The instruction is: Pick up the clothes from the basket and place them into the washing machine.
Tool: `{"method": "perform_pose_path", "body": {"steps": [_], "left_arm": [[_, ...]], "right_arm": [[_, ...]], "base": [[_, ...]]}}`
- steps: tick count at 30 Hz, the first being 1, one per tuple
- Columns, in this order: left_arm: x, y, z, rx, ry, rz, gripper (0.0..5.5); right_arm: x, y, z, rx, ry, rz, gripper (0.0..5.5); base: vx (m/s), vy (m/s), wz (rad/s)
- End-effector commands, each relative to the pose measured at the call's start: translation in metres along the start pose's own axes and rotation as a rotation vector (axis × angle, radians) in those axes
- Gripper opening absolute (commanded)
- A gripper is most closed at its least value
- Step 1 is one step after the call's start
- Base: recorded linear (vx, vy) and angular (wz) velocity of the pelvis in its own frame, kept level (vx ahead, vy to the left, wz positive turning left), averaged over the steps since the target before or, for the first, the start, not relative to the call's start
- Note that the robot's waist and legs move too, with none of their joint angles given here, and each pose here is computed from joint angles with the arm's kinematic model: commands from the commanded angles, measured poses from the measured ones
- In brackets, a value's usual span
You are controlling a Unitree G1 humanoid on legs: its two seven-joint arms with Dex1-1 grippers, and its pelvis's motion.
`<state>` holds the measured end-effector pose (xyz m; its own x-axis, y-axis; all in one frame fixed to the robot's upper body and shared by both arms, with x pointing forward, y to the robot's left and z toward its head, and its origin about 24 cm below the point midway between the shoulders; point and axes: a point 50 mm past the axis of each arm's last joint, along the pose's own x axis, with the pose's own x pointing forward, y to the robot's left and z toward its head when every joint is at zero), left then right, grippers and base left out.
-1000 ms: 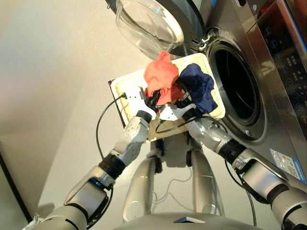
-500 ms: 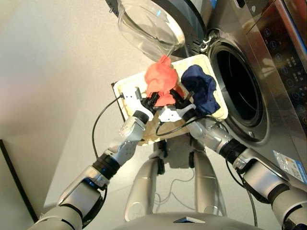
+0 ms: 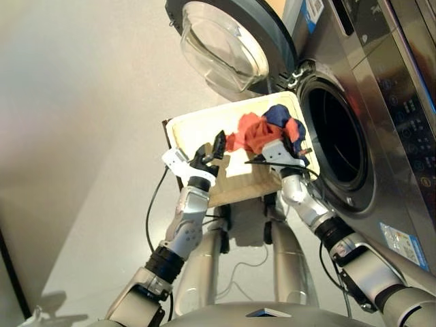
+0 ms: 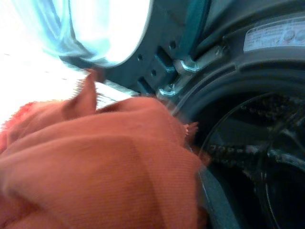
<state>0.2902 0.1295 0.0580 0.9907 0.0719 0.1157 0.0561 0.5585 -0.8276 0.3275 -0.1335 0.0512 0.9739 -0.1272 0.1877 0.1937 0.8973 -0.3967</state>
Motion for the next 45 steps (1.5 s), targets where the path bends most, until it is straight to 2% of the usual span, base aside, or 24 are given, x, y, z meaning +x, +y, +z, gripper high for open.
{"method": "perform_pose_path", "body": {"steps": [1, 4, 10, 15, 20, 23, 27, 32, 35, 37, 38, 39, 42, 45], "left_arm": [[0.012, 0.009, 0.036, 0.143, -0.176, 0.073, 5.50], [0.014, 0.028, 0.039, 0.233, -0.182, 0.169, 5.50], [0.021, 0.034, 0.045, 0.306, -0.185, 0.207, 5.50], [0.015, 0.041, 0.046, 0.355, -0.152, 0.209, 5.50], [0.013, 0.047, 0.044, 0.413, -0.104, 0.201, 5.50], [0.017, 0.045, 0.046, 0.404, -0.110, 0.199, 5.50], [0.019, 0.046, 0.049, 0.401, -0.130, 0.213, 5.50], [0.017, 0.051, 0.055, 0.453, -0.138, 0.218, 5.50], [0.019, 0.051, 0.054, 0.455, -0.139, 0.230, 5.50], [0.020, 0.049, 0.053, 0.442, -0.143, 0.228, 5.50], [0.020, 0.048, 0.051, 0.439, -0.140, 0.225, 5.50], [0.021, 0.048, 0.050, 0.436, -0.138, 0.222, 5.50], [0.023, 0.044, 0.048, 0.449, -0.136, 0.196, 5.50], [0.021, 0.049, 0.047, 0.445, -0.121, 0.210, 5.50]], "right_arm": [[0.019, -0.013, 0.032, 0.385, -0.044, -0.206, 0.00], [0.033, -0.035, 0.039, 0.520, -0.051, -0.346, 0.00], [0.072, -0.093, 0.069, 0.847, -0.077, -0.647, 0.00], [0.094, -0.140, 0.088, 1.066, -0.077, -0.838, 0.00], [0.108, -0.178, 0.085, 1.028, 0.025, -0.909, 0.00], [0.107, -0.192, 0.081, 1.020, 0.040, -0.952, 0.00], [0.098, -0.232, 0.103, 0.996, -0.142, -1.051, 0.00], [0.069, -0.312, 0.150, 0.866, -0.426, -1.291, 0.00], [0.066, -0.318, 0.150, 0.850, -0.422, -1.328, 0.00], [0.071, -0.306, 0.145, 0.852, -0.399, -1.282, 0.00], [0.074, -0.300, 0.142, 0.865, -0.386, -1.261, 1.88], [0.078, -0.292, 0.139, 0.880, -0.371, -1.233, 5.50], [0.095, -0.253, 0.123, 0.809, -0.285, -1.011, 5.50], [0.104, -0.223, 0.107, 0.784, -0.214, -0.826, 5.50]], "base": [[0.000, 0.000, 0.000], [0.000, 0.000, 0.000], [-0.025, 0.011, 0.235], [-0.002, -0.002, 0.041], [0.000, 0.000, 0.000], [0.000, 0.000, 0.000], [-0.003, -0.004, -0.103], [0.001, -0.002, -0.042], [0.000, 0.000, 0.000], [0.000, 0.000, 0.000], [0.000, 0.000, 0.000], [0.000, 0.000, 0.000], [0.000, 0.000, 0.000], [0.000, 0.000, 0.000]]}}
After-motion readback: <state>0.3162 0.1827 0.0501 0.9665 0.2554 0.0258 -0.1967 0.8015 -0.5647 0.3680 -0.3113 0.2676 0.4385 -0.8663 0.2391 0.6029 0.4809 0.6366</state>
